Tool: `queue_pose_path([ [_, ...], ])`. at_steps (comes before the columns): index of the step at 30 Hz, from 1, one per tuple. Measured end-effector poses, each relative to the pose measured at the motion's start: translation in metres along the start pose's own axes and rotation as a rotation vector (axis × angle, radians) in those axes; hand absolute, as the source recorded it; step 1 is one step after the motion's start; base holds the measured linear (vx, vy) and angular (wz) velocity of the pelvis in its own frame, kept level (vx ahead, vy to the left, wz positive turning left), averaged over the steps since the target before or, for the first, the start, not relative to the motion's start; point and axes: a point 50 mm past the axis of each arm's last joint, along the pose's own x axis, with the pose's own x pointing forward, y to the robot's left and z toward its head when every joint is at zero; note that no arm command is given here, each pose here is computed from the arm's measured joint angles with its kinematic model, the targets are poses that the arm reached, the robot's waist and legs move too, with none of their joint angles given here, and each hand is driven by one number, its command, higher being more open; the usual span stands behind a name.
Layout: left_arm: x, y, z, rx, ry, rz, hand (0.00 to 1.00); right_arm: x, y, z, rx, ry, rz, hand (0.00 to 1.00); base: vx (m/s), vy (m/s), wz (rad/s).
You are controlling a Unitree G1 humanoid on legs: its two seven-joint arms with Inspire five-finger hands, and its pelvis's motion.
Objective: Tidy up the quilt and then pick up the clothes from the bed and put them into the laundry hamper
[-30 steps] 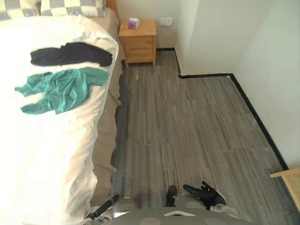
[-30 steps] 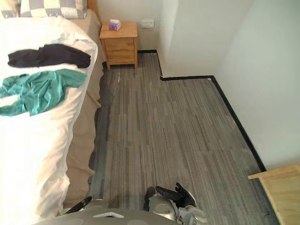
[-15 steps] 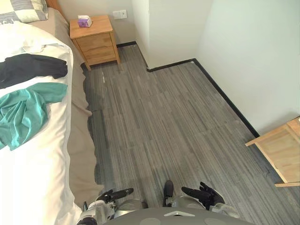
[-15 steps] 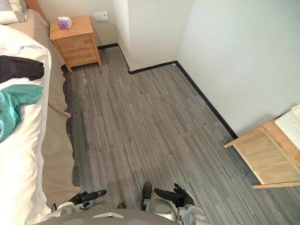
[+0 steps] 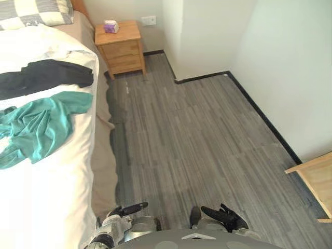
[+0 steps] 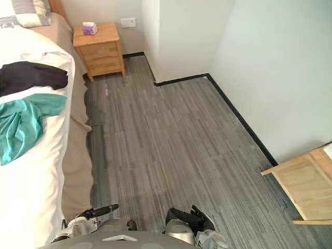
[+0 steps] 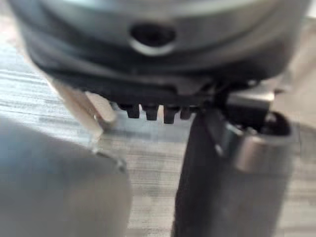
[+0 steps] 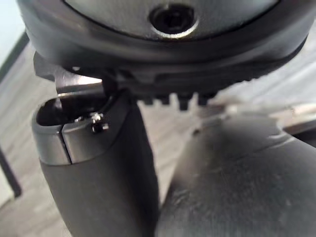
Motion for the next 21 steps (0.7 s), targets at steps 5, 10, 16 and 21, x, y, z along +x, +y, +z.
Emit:
queue_pose_path([
  [5,0.0,0.014,0.001,-0.066,0.002,0.026,1.0,0.001,0.0,0.006,-0.016,-0.018,0.007,1.0,-0.01,0.062,0.05],
  [10,0.0,0.022,-0.014,-0.175,0.052,0.017,1.0,0.005,0.001,0.025,-0.001,-0.078,-0.017,1.0,0.09,0.031,-0.12],
  [16,0.0,0.035,-0.006,0.019,0.032,0.021,1.0,0.005,0.005,0.031,0.114,-0.144,-0.032,1.0,0.31,-0.042,0.65],
  [21,0.001,0.018,0.004,0.066,-0.008,-0.02,1.0,0.007,0.013,0.036,0.177,-0.184,0.022,1.0,0.37,-0.2,0.72],
])
